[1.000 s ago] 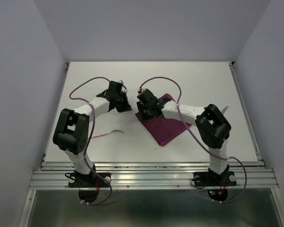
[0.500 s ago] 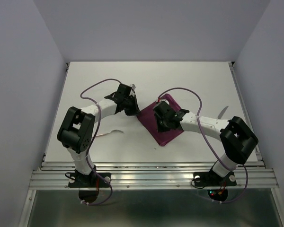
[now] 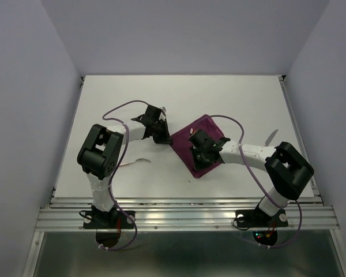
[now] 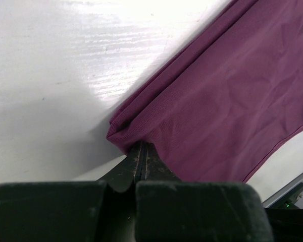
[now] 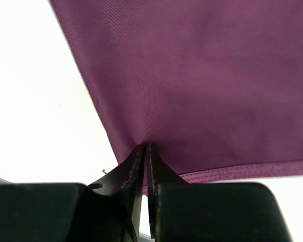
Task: Fold the napkin into a case and place the utensils inside
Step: Smooth out the lower triangle-folded napkin at the center of the board.
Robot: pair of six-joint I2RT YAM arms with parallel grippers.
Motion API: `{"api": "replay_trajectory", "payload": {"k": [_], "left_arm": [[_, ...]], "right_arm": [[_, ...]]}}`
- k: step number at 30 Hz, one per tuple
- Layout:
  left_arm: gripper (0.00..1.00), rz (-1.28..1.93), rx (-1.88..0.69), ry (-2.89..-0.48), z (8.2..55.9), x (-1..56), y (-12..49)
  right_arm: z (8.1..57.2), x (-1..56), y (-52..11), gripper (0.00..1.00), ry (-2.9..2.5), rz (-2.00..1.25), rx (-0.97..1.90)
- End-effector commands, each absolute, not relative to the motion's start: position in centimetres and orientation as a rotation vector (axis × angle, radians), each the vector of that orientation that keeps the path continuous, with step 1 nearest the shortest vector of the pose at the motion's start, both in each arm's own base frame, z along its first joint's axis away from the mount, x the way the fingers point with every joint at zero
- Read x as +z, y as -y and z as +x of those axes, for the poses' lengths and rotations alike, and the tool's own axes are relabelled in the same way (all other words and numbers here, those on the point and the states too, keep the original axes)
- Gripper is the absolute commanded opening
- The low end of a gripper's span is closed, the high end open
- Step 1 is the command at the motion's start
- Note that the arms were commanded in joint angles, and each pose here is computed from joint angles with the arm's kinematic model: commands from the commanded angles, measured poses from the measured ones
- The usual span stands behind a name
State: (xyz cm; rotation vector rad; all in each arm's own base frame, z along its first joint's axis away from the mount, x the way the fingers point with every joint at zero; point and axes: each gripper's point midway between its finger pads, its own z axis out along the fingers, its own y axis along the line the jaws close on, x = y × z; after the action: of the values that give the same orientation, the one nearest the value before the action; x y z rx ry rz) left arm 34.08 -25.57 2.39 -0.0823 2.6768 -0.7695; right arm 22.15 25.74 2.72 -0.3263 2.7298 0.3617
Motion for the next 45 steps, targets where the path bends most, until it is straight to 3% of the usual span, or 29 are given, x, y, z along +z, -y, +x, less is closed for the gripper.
{"api": "replay_trajectory", "payload": {"k": [1,5,12,22,30,35,41,45], "left_arm": [[0.0,-0.072,-0.725,-2.661,35.8,1.8,25.5],[0.0,-0.047,-0.715,-2.636,37.5,2.8,25.9],[0.0,0.01,-0.676,-2.531,39.6,7.0,25.5],[0.0,0.025,-0.726,-2.537,37.4,8.3,25.3],[0.0,0.013,-0.75,-2.546,37.2,8.6,25.6],[0.0,0.03,-0.724,-2.53,38.1,9.9,25.7],[0.0,0.089,-0.747,-2.526,37.7,10.5,26.8],[0.0,0.14,-0.767,-2.544,36.9,10.1,28.4]], "right_arm": [[22.4,3.6,-29.0,0.11,-2.684,-0.403,0.553],[23.9,5.1,-31.3,0.11,-2.642,-0.446,0.617],[26.6,8.1,-28.8,0.17,-2.527,-0.338,0.414],[22.2,5.1,-25.4,0.15,-2.628,-0.279,0.419],[22.8,3.4,-31.3,0.14,-2.623,-0.372,0.626],[25.4,6.6,-33.4,0.15,-2.526,-0.345,0.641],[31.0,10.7,-25.8,0.28,-2.384,-0.08,0.484],[33.1,9.7,-19.4,0.41,-2.41,0.088,0.402]]}}
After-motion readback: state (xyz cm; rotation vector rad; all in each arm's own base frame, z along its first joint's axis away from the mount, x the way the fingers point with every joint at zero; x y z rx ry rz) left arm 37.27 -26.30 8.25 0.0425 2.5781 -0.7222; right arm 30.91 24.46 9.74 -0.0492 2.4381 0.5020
